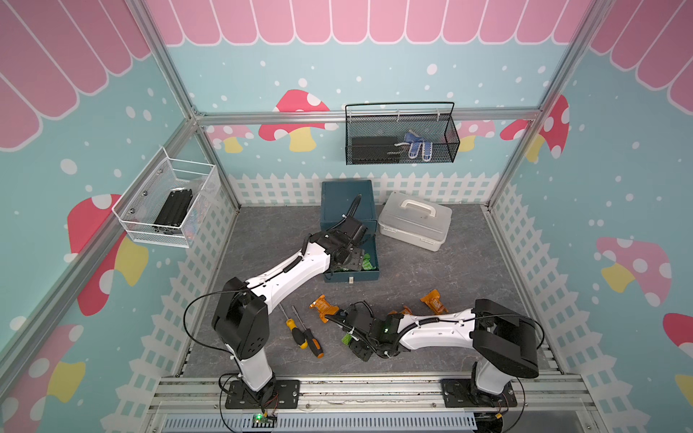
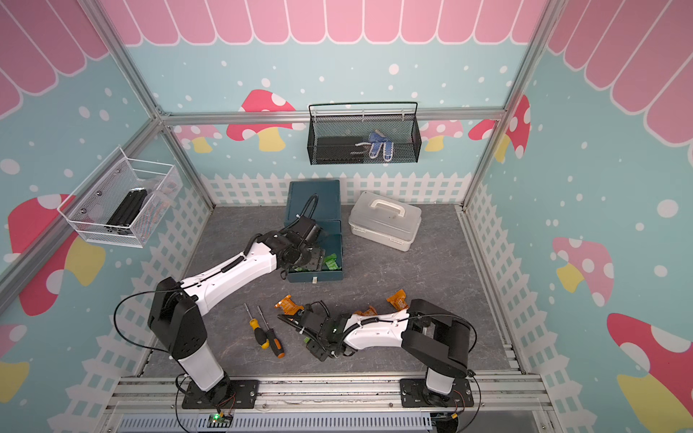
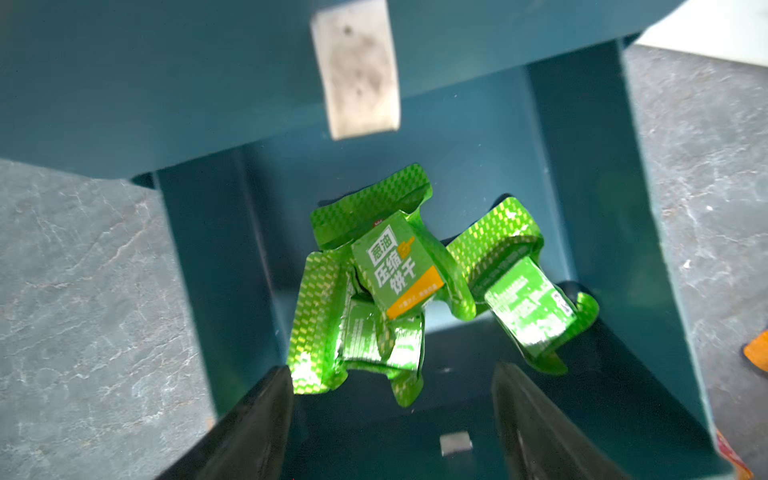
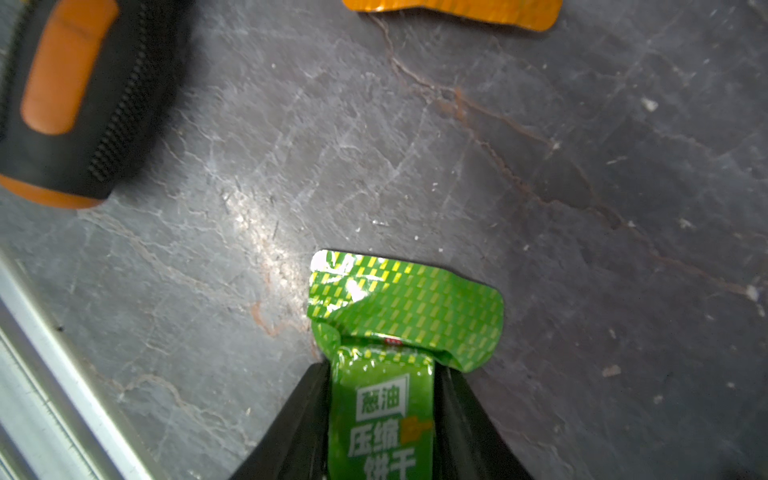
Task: Place the cookies into the drawer by color
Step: Pick up the cookie at the center of the board, then place the cookie in the drawer, then close the drawer in the storage box, then open the drawer in the storage box.
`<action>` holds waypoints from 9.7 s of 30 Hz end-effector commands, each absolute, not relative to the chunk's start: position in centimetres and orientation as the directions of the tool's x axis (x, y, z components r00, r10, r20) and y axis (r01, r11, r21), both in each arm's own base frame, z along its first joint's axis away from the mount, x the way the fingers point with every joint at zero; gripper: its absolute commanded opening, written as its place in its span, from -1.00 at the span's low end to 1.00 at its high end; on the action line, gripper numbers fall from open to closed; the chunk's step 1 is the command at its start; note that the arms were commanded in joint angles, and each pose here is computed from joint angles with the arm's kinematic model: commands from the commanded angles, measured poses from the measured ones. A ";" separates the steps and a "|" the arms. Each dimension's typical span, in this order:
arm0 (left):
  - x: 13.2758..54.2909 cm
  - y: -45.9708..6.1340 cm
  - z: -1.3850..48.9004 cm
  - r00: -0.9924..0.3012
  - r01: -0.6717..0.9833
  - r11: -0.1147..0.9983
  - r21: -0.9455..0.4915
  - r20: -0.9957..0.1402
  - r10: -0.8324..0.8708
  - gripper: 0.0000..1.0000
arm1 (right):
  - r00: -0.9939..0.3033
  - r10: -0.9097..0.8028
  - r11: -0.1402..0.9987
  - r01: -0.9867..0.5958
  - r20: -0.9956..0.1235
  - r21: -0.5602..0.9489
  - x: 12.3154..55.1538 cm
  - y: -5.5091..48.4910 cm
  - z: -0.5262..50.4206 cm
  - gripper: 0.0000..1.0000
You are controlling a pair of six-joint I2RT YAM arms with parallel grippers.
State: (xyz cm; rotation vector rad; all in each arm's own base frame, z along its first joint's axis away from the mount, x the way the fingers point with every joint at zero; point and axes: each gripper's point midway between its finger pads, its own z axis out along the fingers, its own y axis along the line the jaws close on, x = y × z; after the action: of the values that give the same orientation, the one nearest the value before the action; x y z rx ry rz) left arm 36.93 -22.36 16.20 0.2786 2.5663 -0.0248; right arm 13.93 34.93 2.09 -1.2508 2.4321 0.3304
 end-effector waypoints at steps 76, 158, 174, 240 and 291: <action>29.2 -16.5 20.3 -0.563 0.262 0.880 -0.396 -0.803 -0.194 0.75 | -0.728 -0.114 0.972 -0.222 -0.675 0.075 41.8 34.7 11.8 -0.26; 52.7 -13.1 20.0 -0.610 0.103 0.923 -0.370 -0.756 -0.235 -0.34 | -0.367 -0.509 0.553 -0.832 -0.779 0.031 33.4 38.6 13.3 -0.17; 52.3 -13.2 20.2 -0.610 0.112 0.922 -0.371 -0.758 -0.231 -0.34 | -0.276 -0.596 0.622 -0.753 -0.754 -0.216 41.5 38.6 13.6 -0.18; 41.3 -20.7 10.8 -0.454 0.066 0.357 -0.932 -0.346 -0.821 0.65 | -0.547 -0.117 0.814 -0.531 -0.829 0.235 50.9 30.7 22.8 0.46; 37.5 -22.9 6.9 -0.557 0.069 0.363 -0.929 -0.338 -0.758 -1.00 | -0.571 -0.160 0.803 -0.549 -0.805 0.230 50.0 30.8 21.9 0.37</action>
State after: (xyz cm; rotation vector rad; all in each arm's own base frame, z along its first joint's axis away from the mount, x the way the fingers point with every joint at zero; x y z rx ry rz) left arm 38.15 -22.75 5.34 -0.6196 1.8664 -1.2418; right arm 50.82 30.68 24.07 -0.4882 2.0712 0.5958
